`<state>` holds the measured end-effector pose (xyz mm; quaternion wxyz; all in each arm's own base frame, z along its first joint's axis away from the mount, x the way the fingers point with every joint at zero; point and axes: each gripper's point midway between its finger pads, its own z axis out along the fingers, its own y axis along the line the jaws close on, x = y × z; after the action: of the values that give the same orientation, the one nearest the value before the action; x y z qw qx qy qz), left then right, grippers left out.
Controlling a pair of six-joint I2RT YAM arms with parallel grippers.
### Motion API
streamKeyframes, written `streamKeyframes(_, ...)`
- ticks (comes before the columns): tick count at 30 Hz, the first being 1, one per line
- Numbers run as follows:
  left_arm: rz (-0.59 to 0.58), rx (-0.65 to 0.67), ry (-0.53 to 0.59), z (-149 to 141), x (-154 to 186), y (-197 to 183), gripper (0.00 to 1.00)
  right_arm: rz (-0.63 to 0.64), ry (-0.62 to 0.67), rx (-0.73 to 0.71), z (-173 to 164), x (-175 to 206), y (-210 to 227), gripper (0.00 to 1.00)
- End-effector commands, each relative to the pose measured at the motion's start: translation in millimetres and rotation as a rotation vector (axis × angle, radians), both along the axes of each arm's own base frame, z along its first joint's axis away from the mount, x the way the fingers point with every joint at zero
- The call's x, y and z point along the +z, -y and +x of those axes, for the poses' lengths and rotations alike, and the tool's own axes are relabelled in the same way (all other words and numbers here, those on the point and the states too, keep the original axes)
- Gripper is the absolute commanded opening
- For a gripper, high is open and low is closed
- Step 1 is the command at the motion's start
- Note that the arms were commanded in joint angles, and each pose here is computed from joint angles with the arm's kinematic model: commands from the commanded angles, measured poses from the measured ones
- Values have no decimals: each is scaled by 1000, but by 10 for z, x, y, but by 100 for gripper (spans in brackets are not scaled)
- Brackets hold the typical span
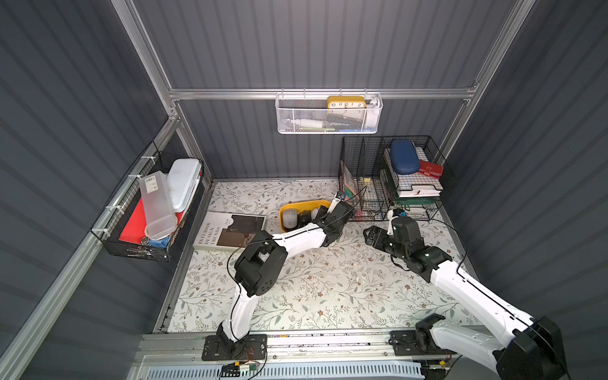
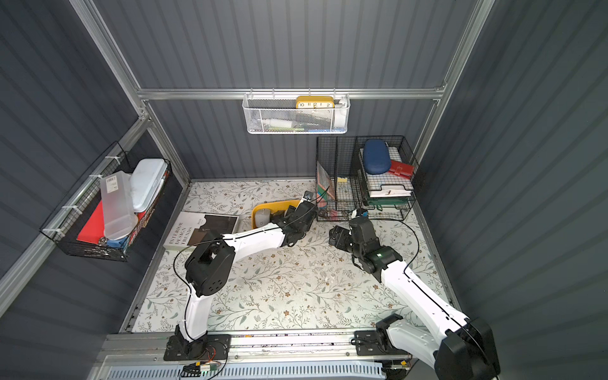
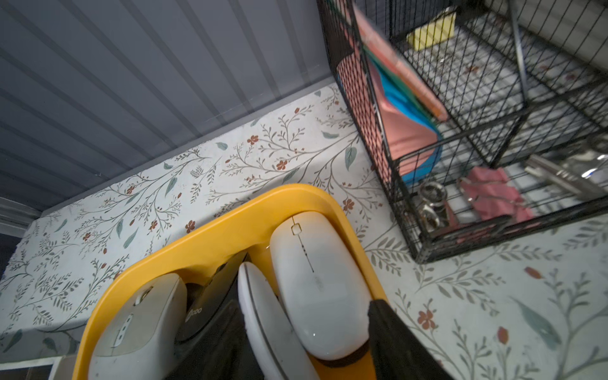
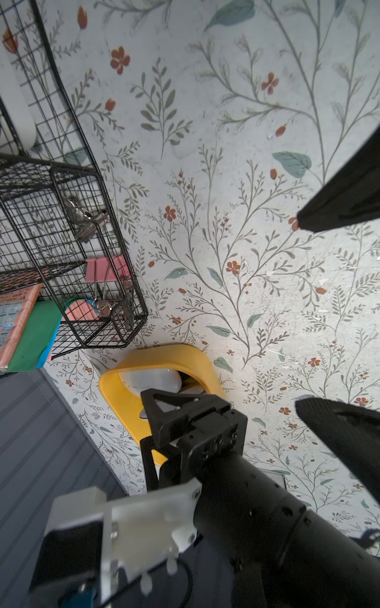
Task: Put the mouse in the storage box
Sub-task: Place the mouse in the storage box, then reset both arms
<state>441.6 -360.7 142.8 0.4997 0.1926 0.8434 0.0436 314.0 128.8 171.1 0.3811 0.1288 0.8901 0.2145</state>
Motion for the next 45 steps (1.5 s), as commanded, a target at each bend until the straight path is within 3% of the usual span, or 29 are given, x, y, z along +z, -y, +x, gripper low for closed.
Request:
streamKeyframes(1,-182,-7,68,-51,608,39,68,-1,16,14,16,51,-17,84)
streamKeyframes(7,-437,66,149,-107,1336,-398,77,-92,82,10,8,353,119,84)
streamKeyframes(10,-550,106,184,-272,1526,-688,99,-128,159,-8,-7,599,214,86)
streamKeyframes(16,-748,300,288,-587,1764,-1356,99,-195,276,-114,-63,848,493,96)
streamKeyframes(19,-795,307,386,-712,1906,-1665,99,-246,337,-172,-65,886,640,99)
streamKeyframes(23,-755,407,509,-545,1906,-2187,99,-328,359,-301,15,826,869,99)
streamKeyframes(27,-712,588,627,-306,1920,-2779,99,-454,325,-369,159,797,1000,99)
streamKeyframes(31,-703,689,698,-133,1937,-3434,99,-587,336,-421,316,827,1131,99)
streamKeyframes(35,-619,758,774,-189,1730,-3979,99,-697,326,-446,408,660,1267,99)
streamKeyframes(39,-532,739,843,-374,1581,-4228,99,-719,284,-470,372,326,1390,99)
streamKeyframes(45,-387,668,895,-552,1341,-4256,99,-778,271,-512,391,-101,1502,99)
